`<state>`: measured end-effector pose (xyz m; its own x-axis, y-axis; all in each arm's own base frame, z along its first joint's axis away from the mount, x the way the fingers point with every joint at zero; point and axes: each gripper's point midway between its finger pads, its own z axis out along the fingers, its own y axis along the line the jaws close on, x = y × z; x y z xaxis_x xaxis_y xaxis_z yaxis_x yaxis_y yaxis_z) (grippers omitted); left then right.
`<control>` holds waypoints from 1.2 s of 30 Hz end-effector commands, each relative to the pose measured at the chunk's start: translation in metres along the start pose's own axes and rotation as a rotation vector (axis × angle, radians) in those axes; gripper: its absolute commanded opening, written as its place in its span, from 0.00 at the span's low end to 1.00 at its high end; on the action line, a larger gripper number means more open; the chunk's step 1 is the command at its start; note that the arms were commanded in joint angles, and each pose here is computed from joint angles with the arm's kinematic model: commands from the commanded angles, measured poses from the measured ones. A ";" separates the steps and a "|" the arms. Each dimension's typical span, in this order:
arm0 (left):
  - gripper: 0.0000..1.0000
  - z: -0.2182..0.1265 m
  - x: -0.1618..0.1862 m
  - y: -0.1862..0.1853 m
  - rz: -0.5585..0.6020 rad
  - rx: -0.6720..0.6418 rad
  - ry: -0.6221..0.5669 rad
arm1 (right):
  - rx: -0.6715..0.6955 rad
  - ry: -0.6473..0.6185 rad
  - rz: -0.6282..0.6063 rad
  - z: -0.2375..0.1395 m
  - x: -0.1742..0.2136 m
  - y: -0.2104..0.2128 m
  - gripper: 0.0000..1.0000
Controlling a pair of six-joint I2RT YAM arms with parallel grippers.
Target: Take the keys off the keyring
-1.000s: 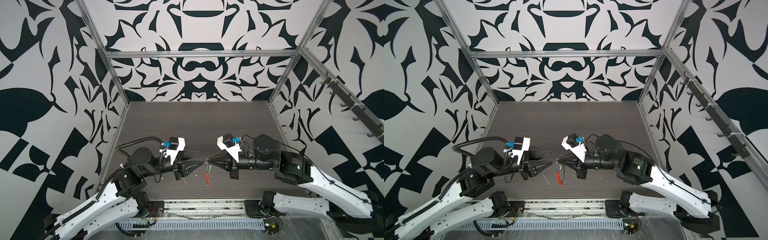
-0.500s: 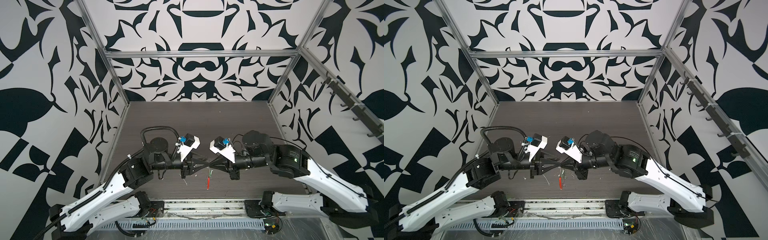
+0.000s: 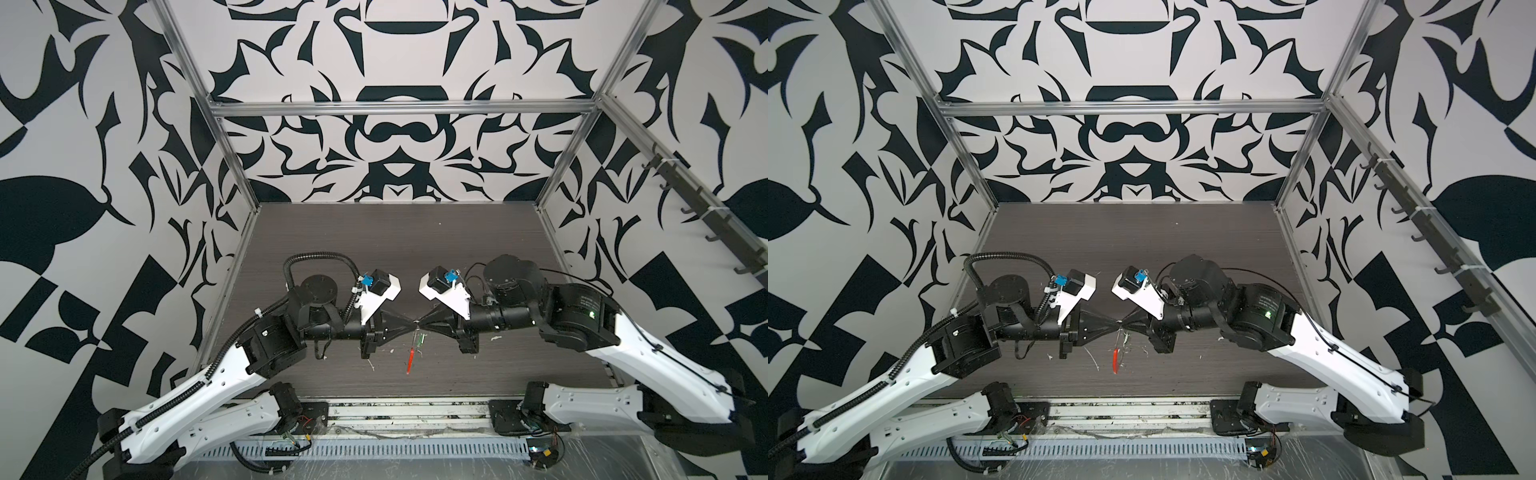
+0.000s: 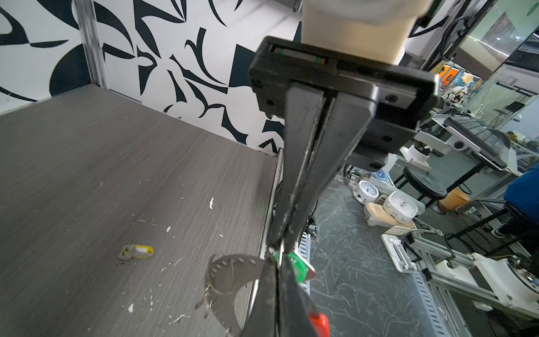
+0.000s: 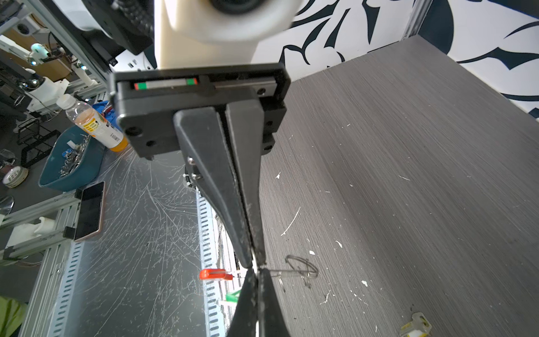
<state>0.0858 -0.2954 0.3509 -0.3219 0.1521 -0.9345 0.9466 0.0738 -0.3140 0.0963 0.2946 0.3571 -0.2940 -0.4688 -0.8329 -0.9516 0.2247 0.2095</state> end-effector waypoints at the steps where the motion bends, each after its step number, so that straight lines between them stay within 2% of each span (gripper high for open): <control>1: 0.00 -0.008 -0.022 0.000 0.057 -0.027 -0.124 | -0.007 -0.107 -0.027 -0.009 -0.027 0.006 0.16; 3: 0.00 -0.014 -0.025 0.000 0.078 -0.039 -0.172 | 0.006 -0.156 -0.029 -0.014 -0.030 0.005 0.35; 6: 0.00 -0.019 -0.028 -0.002 0.095 -0.043 -0.211 | 0.018 -0.224 -0.032 -0.021 -0.033 0.004 0.43; 14: 0.00 -0.035 -0.042 -0.010 0.152 -0.038 -0.337 | -0.049 -0.368 -0.046 -0.025 -0.027 0.014 0.47; 20: 0.00 -0.035 -0.049 -0.010 0.153 -0.035 -0.379 | -0.089 -0.413 -0.040 -0.015 -0.029 0.016 0.49; 23: 0.00 -0.036 -0.051 -0.010 0.155 -0.031 -0.398 | -0.064 -0.411 -0.028 -0.007 -0.030 0.009 0.49; 28: 0.00 -0.035 -0.051 -0.011 0.151 -0.026 -0.399 | -0.031 -0.414 -0.022 -0.002 -0.032 0.002 0.38; 33: 0.00 -0.034 -0.052 -0.009 0.146 -0.028 -0.412 | -0.014 -0.419 -0.021 0.001 -0.035 -0.003 0.04; 34: 0.00 -0.035 -0.052 -0.008 0.145 -0.032 -0.418 | -0.019 -0.417 -0.022 0.003 -0.035 -0.002 0.00; 36: 0.00 -0.037 -0.054 -0.008 0.146 -0.037 -0.439 | -0.031 -0.408 -0.020 0.007 -0.034 -0.001 0.00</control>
<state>0.0949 -0.2730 0.3984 -0.1585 -0.2053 -0.9658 0.9758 0.1165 -0.1849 0.1072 0.3111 0.3663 -0.2494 -0.1454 -0.9574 -0.9540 0.2068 0.2171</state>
